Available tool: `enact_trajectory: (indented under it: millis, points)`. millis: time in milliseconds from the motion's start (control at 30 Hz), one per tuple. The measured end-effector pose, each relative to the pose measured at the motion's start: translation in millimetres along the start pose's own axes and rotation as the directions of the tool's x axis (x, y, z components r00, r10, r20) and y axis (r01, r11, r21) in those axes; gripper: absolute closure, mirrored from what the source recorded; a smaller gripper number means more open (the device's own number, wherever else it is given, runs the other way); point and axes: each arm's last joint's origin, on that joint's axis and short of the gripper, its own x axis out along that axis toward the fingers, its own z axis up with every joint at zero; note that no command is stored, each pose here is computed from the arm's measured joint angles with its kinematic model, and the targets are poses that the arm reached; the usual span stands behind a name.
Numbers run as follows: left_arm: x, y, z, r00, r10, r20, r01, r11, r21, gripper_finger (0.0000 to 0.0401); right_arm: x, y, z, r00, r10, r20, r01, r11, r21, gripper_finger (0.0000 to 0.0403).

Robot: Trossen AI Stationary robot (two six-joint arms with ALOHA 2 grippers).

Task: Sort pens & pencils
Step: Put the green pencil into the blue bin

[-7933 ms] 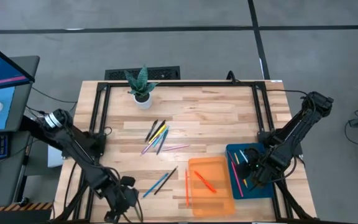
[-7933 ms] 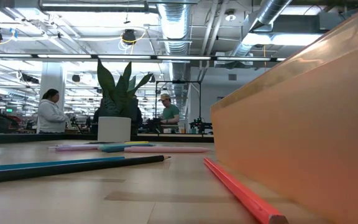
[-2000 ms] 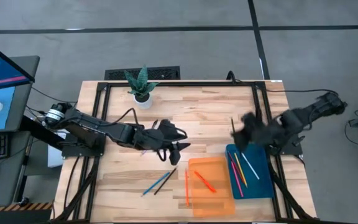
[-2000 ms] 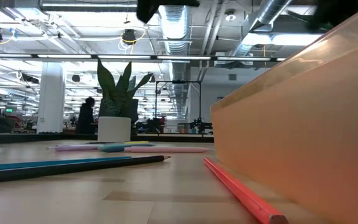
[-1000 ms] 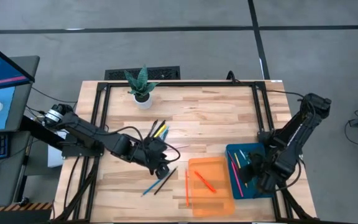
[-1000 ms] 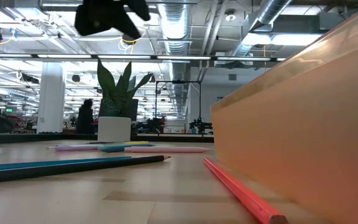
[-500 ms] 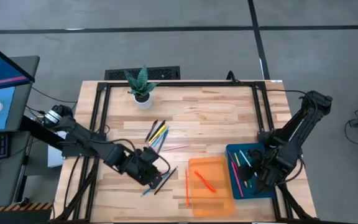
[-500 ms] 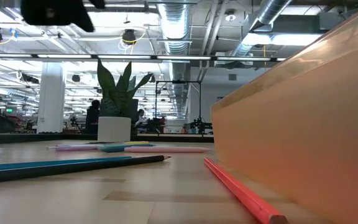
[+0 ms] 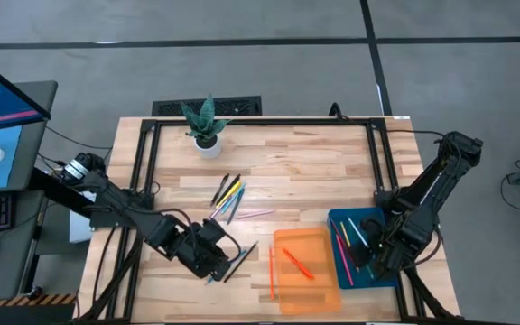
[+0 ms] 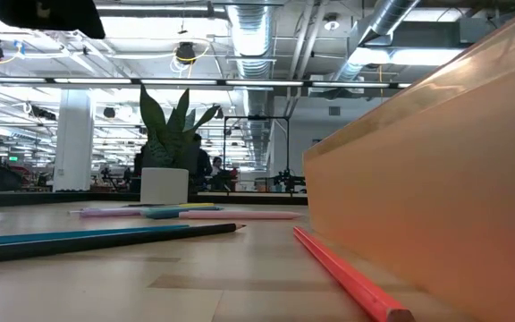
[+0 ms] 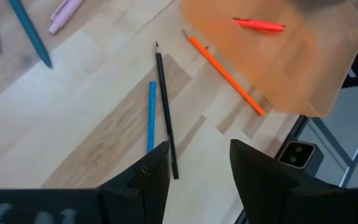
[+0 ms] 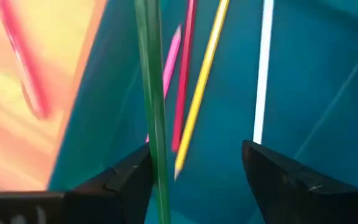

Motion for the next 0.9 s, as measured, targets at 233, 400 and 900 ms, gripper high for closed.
enact_trajectory:
  millis: [233,400,900]
  points:
    - [-0.7,-0.6,-2.2,1.000,-0.003,-0.002,0.003,1.000,-0.008,0.0245,-0.1,5.9,-1.9,0.997,0.042,-0.059,-0.046,0.996,-0.076,0.0136]
    - [-0.6,-0.7,-2.1,1.000,-0.003,0.001,0.003,1.000,-0.007,0.0245,1.2,2.6,6.7,0.999,-0.021,-0.032,0.021,1.000,-0.003,0.0115]
    - [-0.5,-0.6,-1.8,1.000,0.000,0.009,0.000,1.000,0.002,0.0245,8.0,18.2,49.9,0.995,0.018,0.099,-0.012,0.998,-0.061,0.0101]
